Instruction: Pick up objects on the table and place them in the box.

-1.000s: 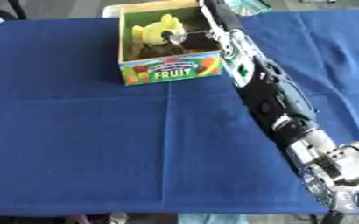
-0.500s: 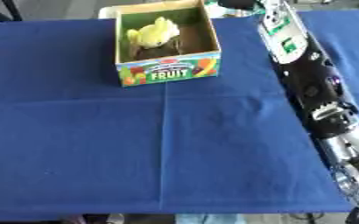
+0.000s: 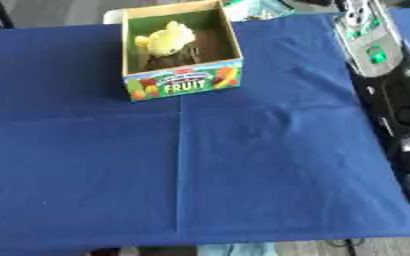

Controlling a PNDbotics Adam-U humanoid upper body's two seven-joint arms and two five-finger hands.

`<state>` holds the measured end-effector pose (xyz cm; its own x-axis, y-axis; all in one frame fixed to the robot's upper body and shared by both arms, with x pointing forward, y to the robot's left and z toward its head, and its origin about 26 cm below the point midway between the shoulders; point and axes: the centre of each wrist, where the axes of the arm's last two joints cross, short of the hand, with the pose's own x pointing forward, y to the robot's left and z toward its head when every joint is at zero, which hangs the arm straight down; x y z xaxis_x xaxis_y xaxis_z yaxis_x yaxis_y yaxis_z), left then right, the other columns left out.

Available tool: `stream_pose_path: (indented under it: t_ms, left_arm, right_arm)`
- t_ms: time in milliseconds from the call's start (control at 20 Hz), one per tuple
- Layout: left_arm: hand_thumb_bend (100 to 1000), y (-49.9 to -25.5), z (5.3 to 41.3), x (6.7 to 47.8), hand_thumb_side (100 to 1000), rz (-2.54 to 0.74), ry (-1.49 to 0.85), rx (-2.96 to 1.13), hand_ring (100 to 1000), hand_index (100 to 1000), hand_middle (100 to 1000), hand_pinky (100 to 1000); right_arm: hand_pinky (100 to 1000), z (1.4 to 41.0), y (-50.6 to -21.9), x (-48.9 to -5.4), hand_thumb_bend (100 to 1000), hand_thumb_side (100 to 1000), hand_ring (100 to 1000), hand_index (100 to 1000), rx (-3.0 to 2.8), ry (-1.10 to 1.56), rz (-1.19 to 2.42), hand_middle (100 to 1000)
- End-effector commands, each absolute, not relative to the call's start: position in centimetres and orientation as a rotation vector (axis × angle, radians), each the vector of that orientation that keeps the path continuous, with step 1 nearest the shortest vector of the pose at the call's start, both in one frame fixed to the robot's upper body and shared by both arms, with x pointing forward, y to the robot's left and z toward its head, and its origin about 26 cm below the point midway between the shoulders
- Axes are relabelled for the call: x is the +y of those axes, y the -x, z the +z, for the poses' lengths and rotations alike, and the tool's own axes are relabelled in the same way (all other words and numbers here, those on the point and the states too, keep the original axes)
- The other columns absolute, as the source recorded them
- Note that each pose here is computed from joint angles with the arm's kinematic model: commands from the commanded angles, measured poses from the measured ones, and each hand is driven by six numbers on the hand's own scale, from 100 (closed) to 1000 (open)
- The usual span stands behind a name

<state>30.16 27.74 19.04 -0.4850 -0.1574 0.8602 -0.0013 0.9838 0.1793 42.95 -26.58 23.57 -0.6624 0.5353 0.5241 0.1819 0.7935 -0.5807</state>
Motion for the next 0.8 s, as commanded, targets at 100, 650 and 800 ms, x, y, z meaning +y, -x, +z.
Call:
stream_pose_path:
  t_ms: [100, 650, 800]
  left_arm:
    - [108, -29.8, 19.5, 28.3, 605, -0.151, -0.149, -2.09, 546, 761, 555, 770]
    - [100, -29.5, 18.9, 28.6, 573, -0.054, -0.153, -2.083, 541, 777, 551, 760]
    - [100, -29.4, 18.7, 28.6, 570, -0.042, -0.151, -2.078, 534, 776, 547, 754]
  right_arm:
    - [821, 24.6, -40.6, -27.9, 410, 333, 826, 816, -2.351, 0.475, 0.681, 750]
    - [803, 20.0, -34.9, -32.1, 291, 372, 770, 750, -2.25, 0.356, 0.454, 668]
    - [801, 18.5, -33.4, -33.0, 287, 373, 762, 735, -2.214, 0.314, 0.41, 655]
